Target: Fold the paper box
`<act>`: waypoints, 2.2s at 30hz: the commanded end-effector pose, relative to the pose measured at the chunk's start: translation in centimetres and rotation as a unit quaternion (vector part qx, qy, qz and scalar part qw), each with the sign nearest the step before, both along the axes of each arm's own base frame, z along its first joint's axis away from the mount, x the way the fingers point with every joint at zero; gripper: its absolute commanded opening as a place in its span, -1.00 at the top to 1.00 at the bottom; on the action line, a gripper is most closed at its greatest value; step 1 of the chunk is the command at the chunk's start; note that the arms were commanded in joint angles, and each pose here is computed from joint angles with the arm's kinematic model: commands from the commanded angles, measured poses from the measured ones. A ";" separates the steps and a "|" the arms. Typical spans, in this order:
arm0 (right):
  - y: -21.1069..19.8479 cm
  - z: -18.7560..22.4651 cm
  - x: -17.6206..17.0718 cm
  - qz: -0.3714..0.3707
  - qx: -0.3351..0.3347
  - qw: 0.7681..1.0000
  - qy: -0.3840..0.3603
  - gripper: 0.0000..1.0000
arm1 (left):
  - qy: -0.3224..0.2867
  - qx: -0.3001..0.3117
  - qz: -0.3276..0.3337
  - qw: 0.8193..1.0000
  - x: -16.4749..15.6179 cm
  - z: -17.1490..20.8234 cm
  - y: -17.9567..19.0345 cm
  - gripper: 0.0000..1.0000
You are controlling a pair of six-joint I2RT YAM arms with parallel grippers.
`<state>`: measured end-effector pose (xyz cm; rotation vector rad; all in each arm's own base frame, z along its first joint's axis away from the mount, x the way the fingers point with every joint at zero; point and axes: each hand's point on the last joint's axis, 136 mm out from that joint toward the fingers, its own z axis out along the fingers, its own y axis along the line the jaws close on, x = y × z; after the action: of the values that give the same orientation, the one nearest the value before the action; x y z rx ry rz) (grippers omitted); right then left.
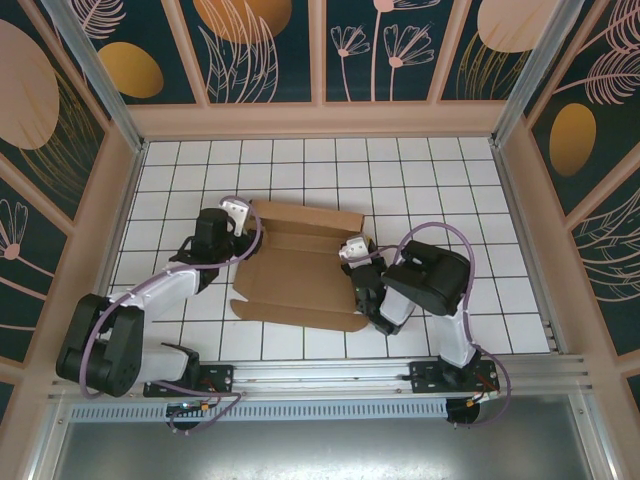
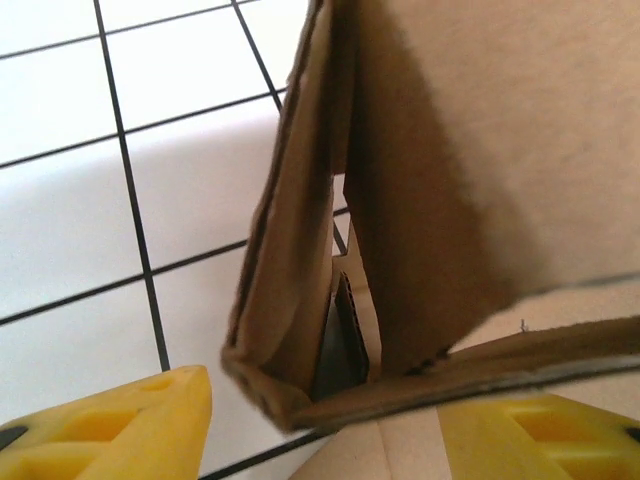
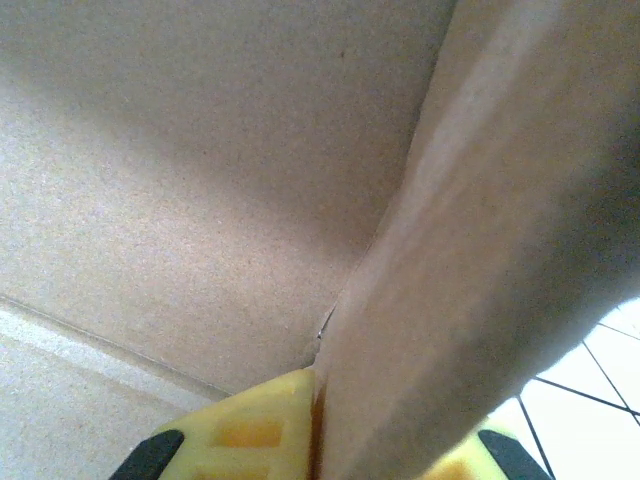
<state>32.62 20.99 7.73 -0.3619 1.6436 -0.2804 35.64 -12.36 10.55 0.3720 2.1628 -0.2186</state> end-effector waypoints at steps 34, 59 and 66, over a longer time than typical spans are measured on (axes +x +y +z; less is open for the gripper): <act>2.7 0.6 1.5 0.088 0.066 0.989 0.103 0.69 | -0.100 -0.031 0.033 0.994 4.6 4.0 -1.4 0.38; 1.6 0.4 2.5 0.095 0.081 0.983 0.136 0.76 | -0.004 -0.055 0.042 0.998 4.8 -1.3 -3.6 0.45; 1.6 0.5 3.3 0.086 0.086 0.982 0.145 0.76 | 0.008 -0.064 0.047 0.997 4.0 -1.9 -3.4 0.84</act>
<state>35.85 21.05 7.45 -0.3841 1.8960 -0.0138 40.51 -14.64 9.53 0.1754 2.1289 -0.2368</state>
